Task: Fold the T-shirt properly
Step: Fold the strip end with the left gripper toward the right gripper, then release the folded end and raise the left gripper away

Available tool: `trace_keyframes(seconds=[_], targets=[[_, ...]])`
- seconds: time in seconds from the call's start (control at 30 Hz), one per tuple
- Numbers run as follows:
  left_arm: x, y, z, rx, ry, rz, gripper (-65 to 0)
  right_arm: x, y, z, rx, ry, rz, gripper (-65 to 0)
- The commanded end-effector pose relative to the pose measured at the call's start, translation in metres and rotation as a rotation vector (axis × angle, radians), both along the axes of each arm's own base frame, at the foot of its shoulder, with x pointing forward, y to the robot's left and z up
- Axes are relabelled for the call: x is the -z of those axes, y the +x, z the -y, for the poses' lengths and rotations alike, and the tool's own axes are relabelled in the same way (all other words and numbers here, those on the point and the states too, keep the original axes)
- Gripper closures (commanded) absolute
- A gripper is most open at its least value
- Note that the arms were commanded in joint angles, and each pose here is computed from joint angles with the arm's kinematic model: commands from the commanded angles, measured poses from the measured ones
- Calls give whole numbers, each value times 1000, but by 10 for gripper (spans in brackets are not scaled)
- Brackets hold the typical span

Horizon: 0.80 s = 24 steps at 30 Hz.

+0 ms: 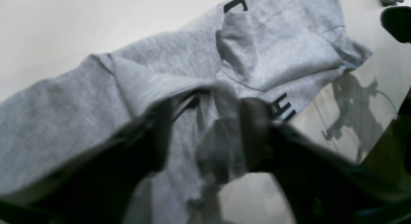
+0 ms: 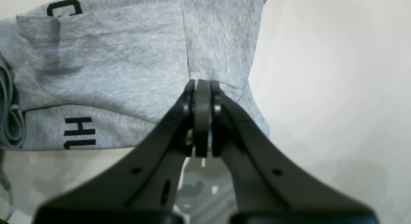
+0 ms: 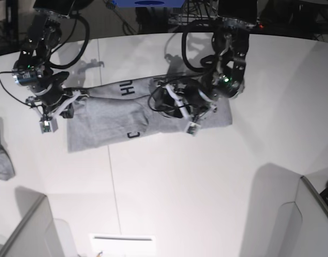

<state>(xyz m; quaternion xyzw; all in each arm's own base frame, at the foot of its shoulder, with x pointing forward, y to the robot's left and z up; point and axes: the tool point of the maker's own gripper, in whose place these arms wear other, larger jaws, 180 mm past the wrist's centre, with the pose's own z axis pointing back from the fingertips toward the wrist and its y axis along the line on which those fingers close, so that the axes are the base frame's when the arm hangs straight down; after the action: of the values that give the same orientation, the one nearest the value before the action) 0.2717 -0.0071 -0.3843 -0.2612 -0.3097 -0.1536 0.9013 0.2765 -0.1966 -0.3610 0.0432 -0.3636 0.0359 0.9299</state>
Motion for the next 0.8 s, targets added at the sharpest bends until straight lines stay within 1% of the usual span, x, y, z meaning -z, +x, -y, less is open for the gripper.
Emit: trace_keyframes(seconds=[0.0,0.07,0.13,0.3,0.43,0.6,0.7,0.77], targets=[[-6,5,13,24,-32,19,-402,-13,9,2,-1,-1,54,0],[3,1,26,66,-27,-9,-433,-13,9,2,-1,-1,54,0],[2,0,38,101,-31,-6,-436,-13,9,2,-1,-1,54,0],[-24,12,66,127,-88,53,-436,-13,9,2,-1,-1,54,0],[-38,29,69,125,-94,94,-436,-12,8,0,-5,1,50,0],[-58,60,71,134,-83,157,-436,-12,9,0,-6,1,51,0],[-71,66,74,129,-100,184,-434,-13,9,2,0,0,54,0],[-78,56,74,126,-116,204,-431,-19,15,7,15,-3,75,0]])
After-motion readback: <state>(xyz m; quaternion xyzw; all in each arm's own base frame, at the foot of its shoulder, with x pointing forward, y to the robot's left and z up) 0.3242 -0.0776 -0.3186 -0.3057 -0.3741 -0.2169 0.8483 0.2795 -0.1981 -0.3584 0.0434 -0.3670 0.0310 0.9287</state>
